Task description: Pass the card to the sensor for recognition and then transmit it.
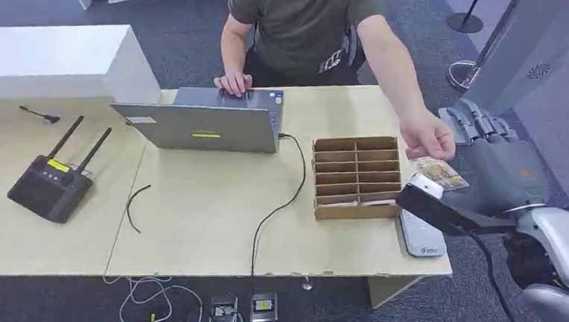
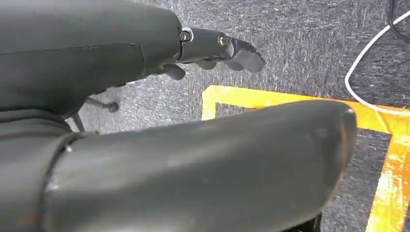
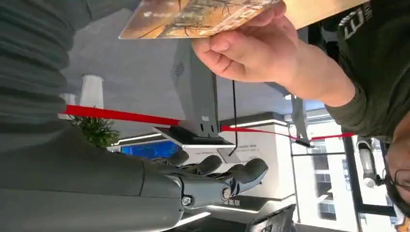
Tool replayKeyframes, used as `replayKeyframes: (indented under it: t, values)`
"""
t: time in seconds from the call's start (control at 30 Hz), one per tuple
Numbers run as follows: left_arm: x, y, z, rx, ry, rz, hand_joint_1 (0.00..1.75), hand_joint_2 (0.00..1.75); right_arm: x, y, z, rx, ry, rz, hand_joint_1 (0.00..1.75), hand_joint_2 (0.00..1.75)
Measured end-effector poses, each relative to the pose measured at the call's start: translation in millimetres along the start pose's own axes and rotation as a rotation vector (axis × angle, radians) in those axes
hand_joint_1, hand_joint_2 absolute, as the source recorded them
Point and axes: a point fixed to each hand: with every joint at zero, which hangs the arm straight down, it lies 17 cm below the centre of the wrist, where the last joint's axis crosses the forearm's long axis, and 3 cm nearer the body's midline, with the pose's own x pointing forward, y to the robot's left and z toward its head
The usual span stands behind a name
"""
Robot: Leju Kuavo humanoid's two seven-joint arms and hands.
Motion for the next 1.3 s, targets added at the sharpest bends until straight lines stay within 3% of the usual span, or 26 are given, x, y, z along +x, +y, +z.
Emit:
replayKeyframes:
  t: [0.83,1.3]
  values:
    - [0,1,-1,0.0,-0.005,-0.003,0.0,0.0,-3,25,-15,0.056,-0.007,0.023,1.75,1.75]
    - [-1,3,-1,0.005,-0.002,0.005,0.0,0.0,-35,96,-9,0.193,0.056,0.032,1.75,1.75]
